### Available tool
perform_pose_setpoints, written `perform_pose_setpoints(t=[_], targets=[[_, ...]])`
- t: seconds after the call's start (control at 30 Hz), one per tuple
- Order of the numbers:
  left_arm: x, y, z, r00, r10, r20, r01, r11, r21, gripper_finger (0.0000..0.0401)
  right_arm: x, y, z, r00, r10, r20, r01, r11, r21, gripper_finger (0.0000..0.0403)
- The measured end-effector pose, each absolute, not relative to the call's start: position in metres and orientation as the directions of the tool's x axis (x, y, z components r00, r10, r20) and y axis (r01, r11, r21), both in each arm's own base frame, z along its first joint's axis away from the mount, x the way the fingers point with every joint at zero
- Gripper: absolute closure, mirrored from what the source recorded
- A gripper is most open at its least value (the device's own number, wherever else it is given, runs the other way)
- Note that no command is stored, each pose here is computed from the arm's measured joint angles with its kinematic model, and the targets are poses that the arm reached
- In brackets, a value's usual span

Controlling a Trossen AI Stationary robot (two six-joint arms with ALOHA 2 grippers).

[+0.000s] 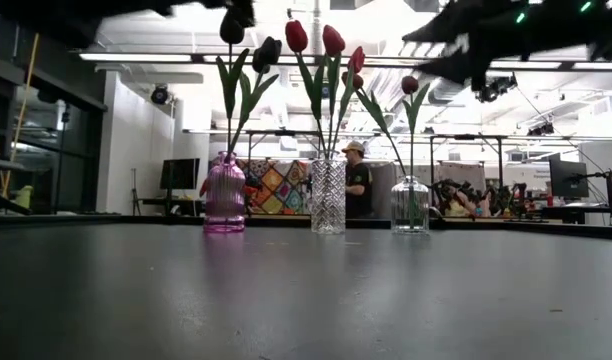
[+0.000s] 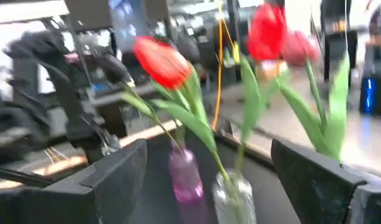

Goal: Sort flowers into vase by color
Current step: Put the red tulip into the right transparent vase

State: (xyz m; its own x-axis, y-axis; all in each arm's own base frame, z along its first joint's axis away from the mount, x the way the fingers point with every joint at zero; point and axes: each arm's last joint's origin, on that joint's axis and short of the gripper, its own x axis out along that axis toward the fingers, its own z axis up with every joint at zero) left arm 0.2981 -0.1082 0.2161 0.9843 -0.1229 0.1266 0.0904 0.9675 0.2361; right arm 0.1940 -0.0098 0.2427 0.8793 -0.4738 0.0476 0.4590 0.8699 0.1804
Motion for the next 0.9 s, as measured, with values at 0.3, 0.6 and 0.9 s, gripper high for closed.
perform_pose_setpoints(t=[0.3,0.6,0.9], targets=[[0.357,-0.066,0.220,0.946,-0.090,0.313,-0.042,0.919,0.392,0.0401,0.178,0.036,0.257,0.855,-0.505,0.118,0.505,0.863,0.037,0.0071],[0.405,-0.011,0.240,0.909,-0.069,0.412,-0.141,0.878,0.458,0.0401,0.172,0.053,0.256,0.873,-0.475,0.108,0.480,0.877,-0.031,0.0071],[0.410,0.054,0.259,0.891,0.017,0.454,-0.237,0.871,0.431,0.0401,0.170,0.062,0.256,0.900,-0.422,0.108,0.429,0.901,-0.062,0.0071]])
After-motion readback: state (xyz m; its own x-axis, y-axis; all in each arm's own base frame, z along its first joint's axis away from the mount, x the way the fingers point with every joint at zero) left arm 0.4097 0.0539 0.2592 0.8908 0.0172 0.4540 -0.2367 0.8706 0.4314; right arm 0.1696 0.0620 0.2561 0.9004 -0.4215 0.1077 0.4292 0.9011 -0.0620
